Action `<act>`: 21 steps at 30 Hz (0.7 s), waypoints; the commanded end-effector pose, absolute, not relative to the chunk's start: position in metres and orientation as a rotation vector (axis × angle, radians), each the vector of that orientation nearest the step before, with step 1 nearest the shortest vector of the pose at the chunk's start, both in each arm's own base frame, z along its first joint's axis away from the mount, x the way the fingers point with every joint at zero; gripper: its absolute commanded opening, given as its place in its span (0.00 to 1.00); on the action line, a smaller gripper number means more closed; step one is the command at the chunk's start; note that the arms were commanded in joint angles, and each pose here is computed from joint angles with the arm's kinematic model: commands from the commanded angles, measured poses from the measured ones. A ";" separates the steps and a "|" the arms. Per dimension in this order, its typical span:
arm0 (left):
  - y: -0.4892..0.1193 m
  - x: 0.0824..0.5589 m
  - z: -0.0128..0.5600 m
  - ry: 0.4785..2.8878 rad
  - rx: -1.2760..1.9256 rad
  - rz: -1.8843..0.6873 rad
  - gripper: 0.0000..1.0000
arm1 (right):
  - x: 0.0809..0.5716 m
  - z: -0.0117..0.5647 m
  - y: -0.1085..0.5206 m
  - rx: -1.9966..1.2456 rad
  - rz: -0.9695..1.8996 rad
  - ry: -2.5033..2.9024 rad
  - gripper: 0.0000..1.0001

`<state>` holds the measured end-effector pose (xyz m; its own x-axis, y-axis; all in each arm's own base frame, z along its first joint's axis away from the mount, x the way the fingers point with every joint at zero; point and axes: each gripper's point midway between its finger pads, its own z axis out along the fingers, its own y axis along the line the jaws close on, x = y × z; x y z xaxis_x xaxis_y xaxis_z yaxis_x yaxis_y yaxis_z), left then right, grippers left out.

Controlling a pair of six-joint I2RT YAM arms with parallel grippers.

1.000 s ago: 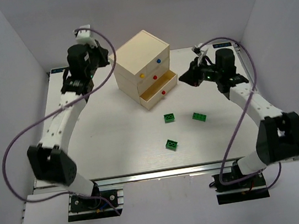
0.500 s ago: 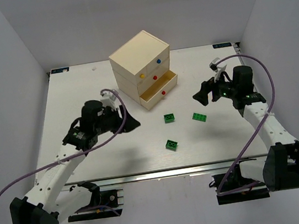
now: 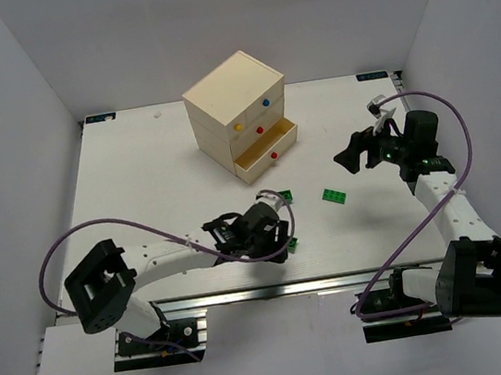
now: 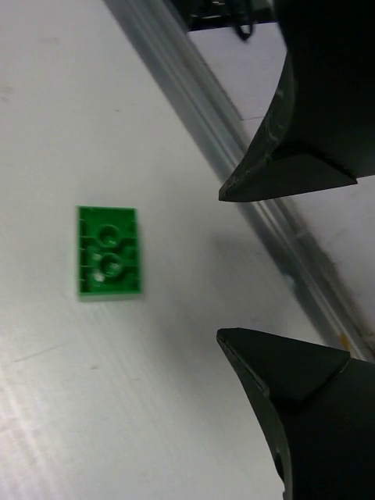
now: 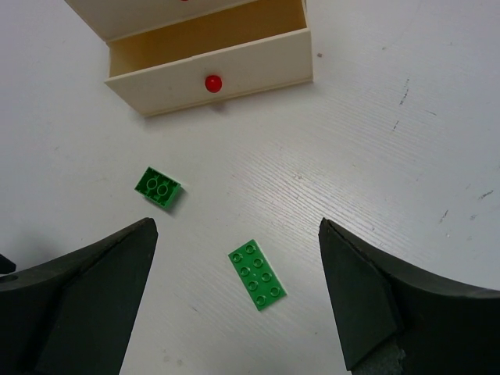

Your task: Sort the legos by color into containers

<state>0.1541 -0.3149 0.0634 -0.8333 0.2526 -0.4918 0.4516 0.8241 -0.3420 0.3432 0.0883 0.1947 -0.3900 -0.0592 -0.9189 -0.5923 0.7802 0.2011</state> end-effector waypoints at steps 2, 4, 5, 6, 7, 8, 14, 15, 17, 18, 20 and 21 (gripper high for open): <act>-0.341 0.202 0.105 2.352 0.390 -0.499 0.76 | 0.342 0.206 0.088 -0.507 0.646 1.856 0.89; -0.342 0.206 0.102 2.366 0.366 -0.429 0.82 | 0.340 0.206 0.088 -0.511 0.659 1.856 0.89; -0.353 0.210 0.100 2.381 0.358 -0.396 0.85 | 0.340 0.206 0.088 -0.510 0.660 1.855 0.89; -0.342 0.210 0.090 2.431 0.360 -0.284 0.86 | 0.340 0.205 0.088 -0.510 0.665 1.857 0.89; -0.342 0.211 0.086 2.466 0.314 -0.242 0.86 | 0.339 0.207 0.088 -0.509 0.667 1.853 0.89; -0.357 0.213 0.095 2.467 0.292 -0.247 0.88 | 0.339 0.206 0.087 -0.507 0.667 1.854 0.89; -0.363 0.197 0.056 2.588 0.279 0.012 0.90 | 0.338 0.206 0.086 -0.503 0.684 1.853 0.89; -0.365 0.198 0.058 2.582 0.268 0.002 0.90 | 0.338 0.207 0.086 -0.500 0.684 1.853 0.89; -0.367 0.198 0.062 2.561 0.256 -0.005 0.91 | 0.337 0.206 0.086 -0.500 0.693 1.853 0.89; -0.368 0.200 0.065 2.552 0.250 -0.008 0.91 | 0.338 0.206 0.085 -0.495 0.693 1.854 0.89; -0.367 0.198 0.066 2.540 0.259 0.004 0.91 | 0.337 0.207 0.085 -0.494 0.699 1.850 0.89; -0.366 0.197 0.063 2.546 0.271 0.012 0.91 | 0.337 0.207 0.085 -0.493 0.703 1.851 0.89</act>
